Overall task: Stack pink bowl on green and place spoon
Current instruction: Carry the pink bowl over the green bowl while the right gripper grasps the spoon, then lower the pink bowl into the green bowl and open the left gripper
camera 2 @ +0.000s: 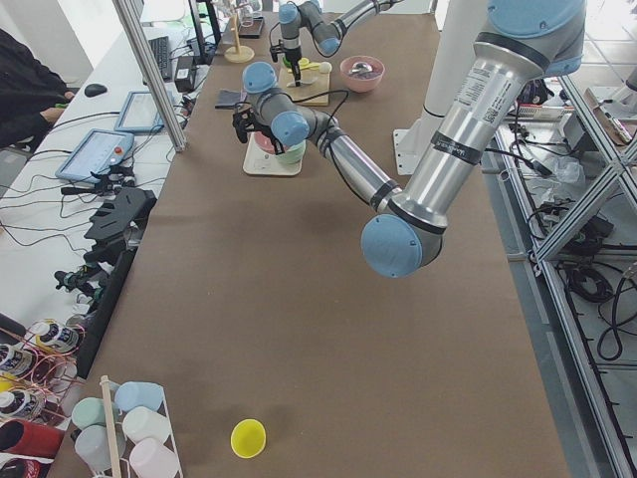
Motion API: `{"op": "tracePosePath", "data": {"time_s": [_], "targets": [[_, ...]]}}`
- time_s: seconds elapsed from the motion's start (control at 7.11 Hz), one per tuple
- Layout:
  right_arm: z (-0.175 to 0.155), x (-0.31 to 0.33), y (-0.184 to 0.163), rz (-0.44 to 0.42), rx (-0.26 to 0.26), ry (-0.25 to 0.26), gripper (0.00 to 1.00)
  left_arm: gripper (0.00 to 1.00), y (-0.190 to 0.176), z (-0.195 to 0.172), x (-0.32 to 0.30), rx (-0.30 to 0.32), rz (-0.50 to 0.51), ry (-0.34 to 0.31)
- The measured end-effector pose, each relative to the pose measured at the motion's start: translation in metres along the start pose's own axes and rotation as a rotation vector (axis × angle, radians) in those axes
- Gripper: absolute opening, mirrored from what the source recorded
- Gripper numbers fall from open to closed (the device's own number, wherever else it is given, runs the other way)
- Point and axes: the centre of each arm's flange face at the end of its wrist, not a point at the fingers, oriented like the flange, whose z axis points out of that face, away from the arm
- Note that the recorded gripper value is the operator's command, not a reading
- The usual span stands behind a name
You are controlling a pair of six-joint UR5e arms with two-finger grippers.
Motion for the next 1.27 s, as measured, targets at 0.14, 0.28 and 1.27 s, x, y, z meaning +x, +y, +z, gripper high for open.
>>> {"op": "tracePosePath", "data": {"time_s": [0.14, 0.28, 1.27], "targets": [[-0.005, -0.003, -0.001, -0.003, 0.008, -0.004, 0.0, 0.0, 0.0, 0.0, 0.002, 0.0, 0.002, 0.002], [-0.015, -0.006, -0.003, -0.004, 0.022, -0.01, 0.0, 0.0, -0.002, 0.001, 0.006, -0.001, 0.002, 0.002], [-0.095, -0.012, -0.041, 0.167, 0.137, -0.081, 0.0, 0.0, 0.026, 0.107, 0.074, -0.026, 0.129, 0.07]]}}
